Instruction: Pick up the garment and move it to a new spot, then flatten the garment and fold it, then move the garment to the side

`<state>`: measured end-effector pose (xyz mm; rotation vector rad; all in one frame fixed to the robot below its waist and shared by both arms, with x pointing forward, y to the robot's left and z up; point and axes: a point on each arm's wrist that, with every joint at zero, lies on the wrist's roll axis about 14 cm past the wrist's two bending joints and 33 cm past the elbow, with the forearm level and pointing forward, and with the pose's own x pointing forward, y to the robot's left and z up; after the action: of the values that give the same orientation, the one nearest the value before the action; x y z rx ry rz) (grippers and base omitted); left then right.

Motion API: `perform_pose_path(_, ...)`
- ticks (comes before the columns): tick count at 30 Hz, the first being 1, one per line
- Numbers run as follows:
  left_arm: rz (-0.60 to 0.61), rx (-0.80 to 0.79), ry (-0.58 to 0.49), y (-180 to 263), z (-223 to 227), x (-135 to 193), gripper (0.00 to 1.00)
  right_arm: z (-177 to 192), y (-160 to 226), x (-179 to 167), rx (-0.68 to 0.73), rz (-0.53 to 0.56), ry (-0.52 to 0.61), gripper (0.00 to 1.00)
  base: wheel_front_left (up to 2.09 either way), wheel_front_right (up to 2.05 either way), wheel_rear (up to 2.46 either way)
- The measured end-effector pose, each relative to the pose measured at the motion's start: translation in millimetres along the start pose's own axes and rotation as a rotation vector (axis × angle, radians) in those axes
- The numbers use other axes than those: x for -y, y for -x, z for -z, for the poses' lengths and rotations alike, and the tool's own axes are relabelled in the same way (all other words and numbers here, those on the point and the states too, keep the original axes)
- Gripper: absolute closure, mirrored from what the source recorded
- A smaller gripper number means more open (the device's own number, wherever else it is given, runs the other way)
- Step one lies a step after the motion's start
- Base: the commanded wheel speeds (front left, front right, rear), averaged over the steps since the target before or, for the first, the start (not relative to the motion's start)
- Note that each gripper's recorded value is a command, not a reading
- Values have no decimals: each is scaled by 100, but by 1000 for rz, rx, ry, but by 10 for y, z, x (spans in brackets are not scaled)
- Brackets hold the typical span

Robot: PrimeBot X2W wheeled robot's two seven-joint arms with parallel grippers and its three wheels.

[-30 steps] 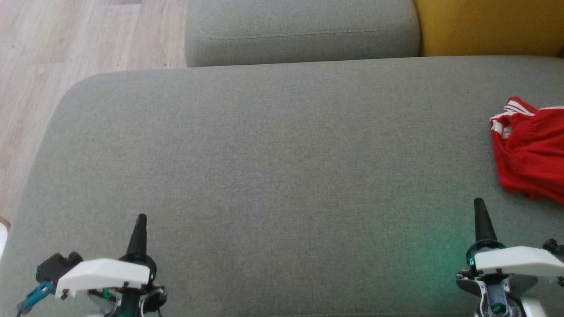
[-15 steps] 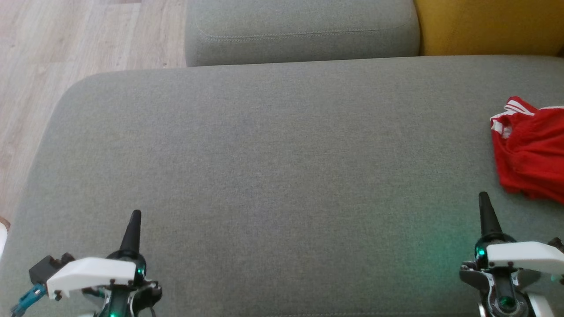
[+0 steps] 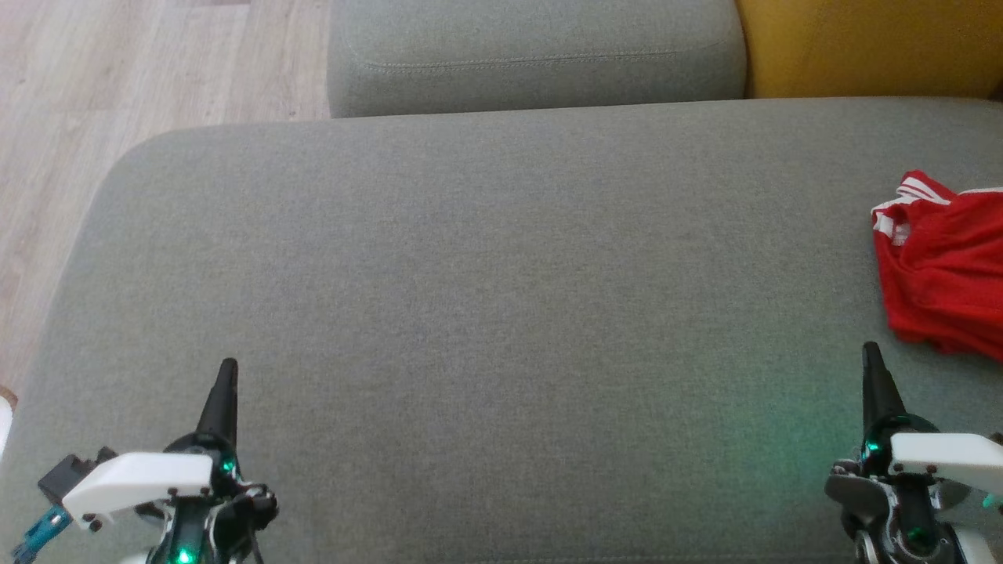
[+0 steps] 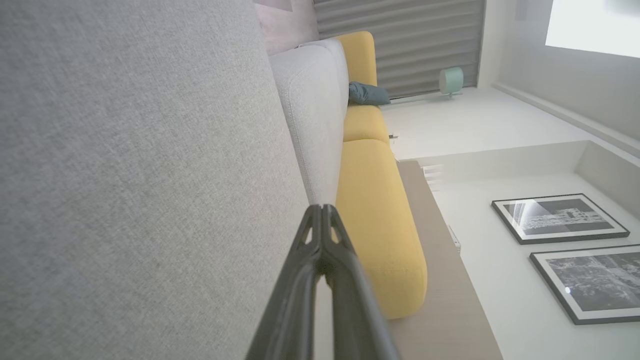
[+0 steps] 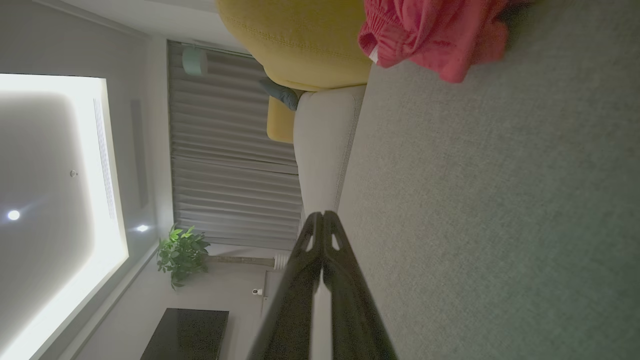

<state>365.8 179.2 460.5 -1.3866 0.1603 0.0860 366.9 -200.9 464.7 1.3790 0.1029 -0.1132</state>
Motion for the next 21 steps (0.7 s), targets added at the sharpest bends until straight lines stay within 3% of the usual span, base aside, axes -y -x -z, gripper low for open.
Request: perform_pose_path(21,58,13,184,-43,-114,118,100,-76,-43,-98,11,-39,-196,100,0,0,0)
